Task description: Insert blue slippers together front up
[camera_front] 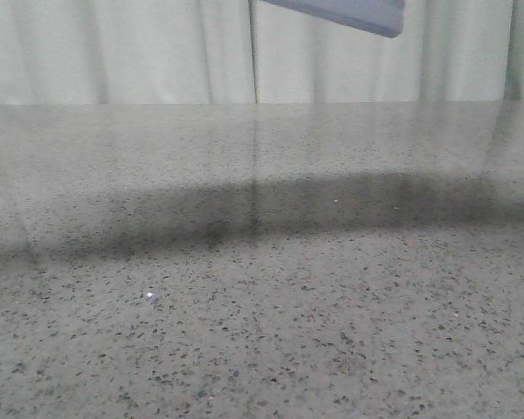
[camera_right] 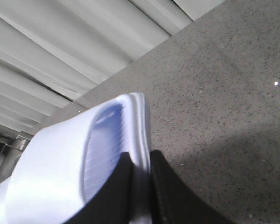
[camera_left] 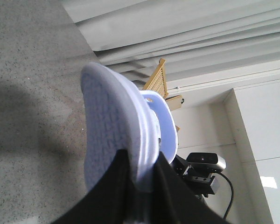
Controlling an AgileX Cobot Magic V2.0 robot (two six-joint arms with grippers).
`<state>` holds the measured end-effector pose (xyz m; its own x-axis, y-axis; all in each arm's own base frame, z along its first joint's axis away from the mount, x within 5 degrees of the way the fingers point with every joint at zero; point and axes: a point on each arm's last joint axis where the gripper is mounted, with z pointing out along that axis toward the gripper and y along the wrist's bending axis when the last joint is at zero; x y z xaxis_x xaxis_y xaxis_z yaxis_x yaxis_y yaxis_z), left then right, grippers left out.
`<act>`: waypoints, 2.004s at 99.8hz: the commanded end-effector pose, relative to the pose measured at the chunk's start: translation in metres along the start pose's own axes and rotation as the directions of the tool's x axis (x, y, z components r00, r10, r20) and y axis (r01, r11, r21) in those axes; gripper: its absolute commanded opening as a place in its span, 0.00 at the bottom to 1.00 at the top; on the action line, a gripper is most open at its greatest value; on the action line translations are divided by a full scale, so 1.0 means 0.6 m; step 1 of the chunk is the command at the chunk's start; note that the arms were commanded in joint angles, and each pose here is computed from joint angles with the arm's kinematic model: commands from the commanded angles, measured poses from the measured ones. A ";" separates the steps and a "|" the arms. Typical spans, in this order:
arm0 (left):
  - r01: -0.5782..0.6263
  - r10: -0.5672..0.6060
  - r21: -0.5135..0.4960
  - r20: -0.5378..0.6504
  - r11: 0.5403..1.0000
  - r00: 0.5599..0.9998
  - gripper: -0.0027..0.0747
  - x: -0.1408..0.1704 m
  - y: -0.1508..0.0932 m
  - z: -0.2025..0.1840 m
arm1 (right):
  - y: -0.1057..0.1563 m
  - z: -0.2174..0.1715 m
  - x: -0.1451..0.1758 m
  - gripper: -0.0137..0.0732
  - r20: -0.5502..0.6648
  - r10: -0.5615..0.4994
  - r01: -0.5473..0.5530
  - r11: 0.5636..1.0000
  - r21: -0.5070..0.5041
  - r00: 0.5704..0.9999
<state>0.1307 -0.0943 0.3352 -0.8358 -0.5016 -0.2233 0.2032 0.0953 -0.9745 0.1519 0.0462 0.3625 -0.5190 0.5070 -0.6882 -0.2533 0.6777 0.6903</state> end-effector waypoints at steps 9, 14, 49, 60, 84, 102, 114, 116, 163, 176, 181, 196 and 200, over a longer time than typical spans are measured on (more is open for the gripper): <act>0.051 -0.052 0.115 0.002 0.992 0.999 0.06 -0.004 -0.034 0.001 | 0.009 -0.006 -0.011 0.30 0.040 -0.074 0.073 0.997 0.014 0.996; 0.051 -0.052 0.113 0.006 0.992 0.999 0.06 -0.004 -0.033 0.001 | 0.007 -0.006 -0.014 0.35 0.050 -0.091 0.090 0.996 0.030 0.995; 0.055 -0.057 0.076 0.028 0.996 0.998 0.06 -0.008 -0.026 0.002 | -0.002 -0.011 -0.027 0.48 0.131 -0.164 0.149 0.982 0.114 0.978; 0.050 -0.053 0.062 0.043 0.997 0.998 0.05 -0.010 -0.024 0.002 | 0.002 -0.023 -0.032 0.48 0.182 -0.203 0.179 0.974 0.138 0.962; 0.054 -0.054 -0.012 0.015 0.998 0.998 0.06 -0.018 -0.001 0.016 | 0.019 -0.057 -0.040 0.48 0.318 -0.249 0.208 0.965 0.159 0.915; 0.099 -0.100 -0.086 -0.002 0.991 0.995 0.06 -0.034 0.032 0.037 | 0.022 -0.061 -0.040 0.48 0.326 -0.256 0.215 0.964 0.158 0.910; 0.119 -0.122 -0.120 -0.017 0.986 0.992 0.06 -0.042 0.053 0.049 | 0.021 -0.061 -0.040 0.48 0.326 -0.258 0.216 0.963 0.159 0.910; 0.118 -0.122 -0.126 -0.020 0.985 0.992 0.06 -0.043 0.056 0.051 | 0.021 -0.061 -0.040 0.48 0.326 -0.258 0.216 0.963 0.159 0.910; 0.138 -0.151 -0.208 -0.049 0.968 0.987 0.06 -0.061 0.111 0.079 | 0.021 -0.061 -0.040 0.48 0.325 -0.260 0.218 0.963 0.161 0.909; 0.125 -0.139 -0.211 -0.051 0.969 0.989 0.06 -0.062 0.113 0.079 | 0.021 -0.061 -0.040 0.48 0.326 -0.260 0.217 0.963 0.161 0.909; 0.123 -0.137 -0.211 -0.052 0.970 0.989 0.06 -0.062 0.113 0.079 | 0.021 -0.061 -0.040 0.48 0.328 -0.260 0.217 0.963 0.162 0.908; 0.097 -0.108 -0.224 -0.037 0.970 0.993 0.18 -0.065 0.116 0.079 | 0.021 -0.062 -0.041 0.48 0.332 -0.260 0.216 0.962 0.164 0.907; 0.084 -0.095 -0.225 -0.038 0.971 0.995 0.24 -0.065 0.116 0.079 | 0.021 -0.062 -0.041 0.48 0.332 -0.260 0.216 0.962 0.164 0.907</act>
<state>0.1994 -0.1058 0.2591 -0.8739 -0.4728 -0.1125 -0.0465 0.3118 -0.9490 0.1326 0.0266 0.3831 -0.2153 0.4530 -0.8652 -0.2249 0.8391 0.4953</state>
